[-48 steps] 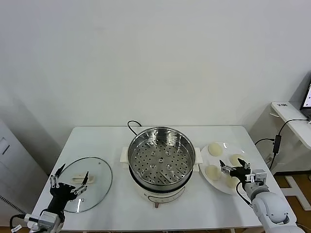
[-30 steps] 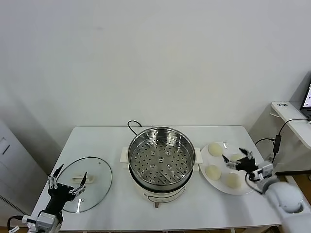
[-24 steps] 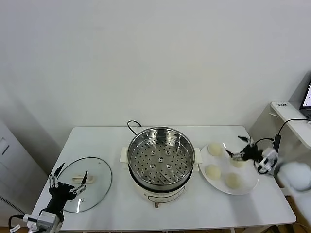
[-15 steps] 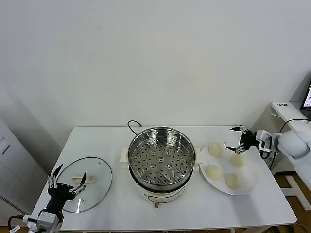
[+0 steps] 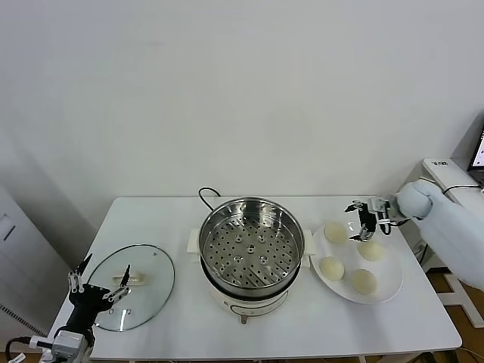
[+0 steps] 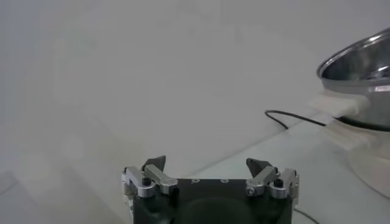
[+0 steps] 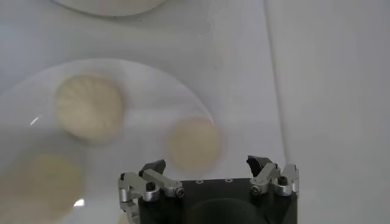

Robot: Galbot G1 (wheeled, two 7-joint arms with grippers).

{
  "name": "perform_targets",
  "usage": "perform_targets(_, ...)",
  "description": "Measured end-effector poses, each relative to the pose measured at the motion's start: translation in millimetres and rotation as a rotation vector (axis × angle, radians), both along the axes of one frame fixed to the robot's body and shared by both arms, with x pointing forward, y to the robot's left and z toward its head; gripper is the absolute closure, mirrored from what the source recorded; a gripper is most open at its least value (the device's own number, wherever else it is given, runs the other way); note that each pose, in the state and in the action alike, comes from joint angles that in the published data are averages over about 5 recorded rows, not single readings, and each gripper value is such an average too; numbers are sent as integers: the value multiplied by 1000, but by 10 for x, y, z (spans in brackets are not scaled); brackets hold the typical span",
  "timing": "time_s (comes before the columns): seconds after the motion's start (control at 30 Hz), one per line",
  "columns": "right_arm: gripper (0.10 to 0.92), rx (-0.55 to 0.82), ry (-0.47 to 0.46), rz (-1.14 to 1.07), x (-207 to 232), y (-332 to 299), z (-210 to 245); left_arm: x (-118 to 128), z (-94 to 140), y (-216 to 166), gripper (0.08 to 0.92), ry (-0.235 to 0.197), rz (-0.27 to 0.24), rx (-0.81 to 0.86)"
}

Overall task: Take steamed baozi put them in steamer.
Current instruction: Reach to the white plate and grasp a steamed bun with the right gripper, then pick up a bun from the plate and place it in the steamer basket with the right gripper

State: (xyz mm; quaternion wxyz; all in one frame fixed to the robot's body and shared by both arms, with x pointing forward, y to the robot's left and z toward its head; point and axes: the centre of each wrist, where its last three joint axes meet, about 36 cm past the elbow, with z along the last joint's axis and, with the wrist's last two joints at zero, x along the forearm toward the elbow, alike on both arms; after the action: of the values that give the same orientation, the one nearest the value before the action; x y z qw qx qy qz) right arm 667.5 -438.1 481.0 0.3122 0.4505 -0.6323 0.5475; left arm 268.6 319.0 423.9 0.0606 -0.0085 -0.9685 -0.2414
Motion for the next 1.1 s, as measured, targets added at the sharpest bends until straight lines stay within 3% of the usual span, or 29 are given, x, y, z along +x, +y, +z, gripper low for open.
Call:
perform_targets(0.6,232,-52,34,8,141,232,-372,-30,3,37,177,3,8,12)
perform_targets(1.1,620,-74,24,27,194,271,-159,-39,14,35,177,-1,8,18)
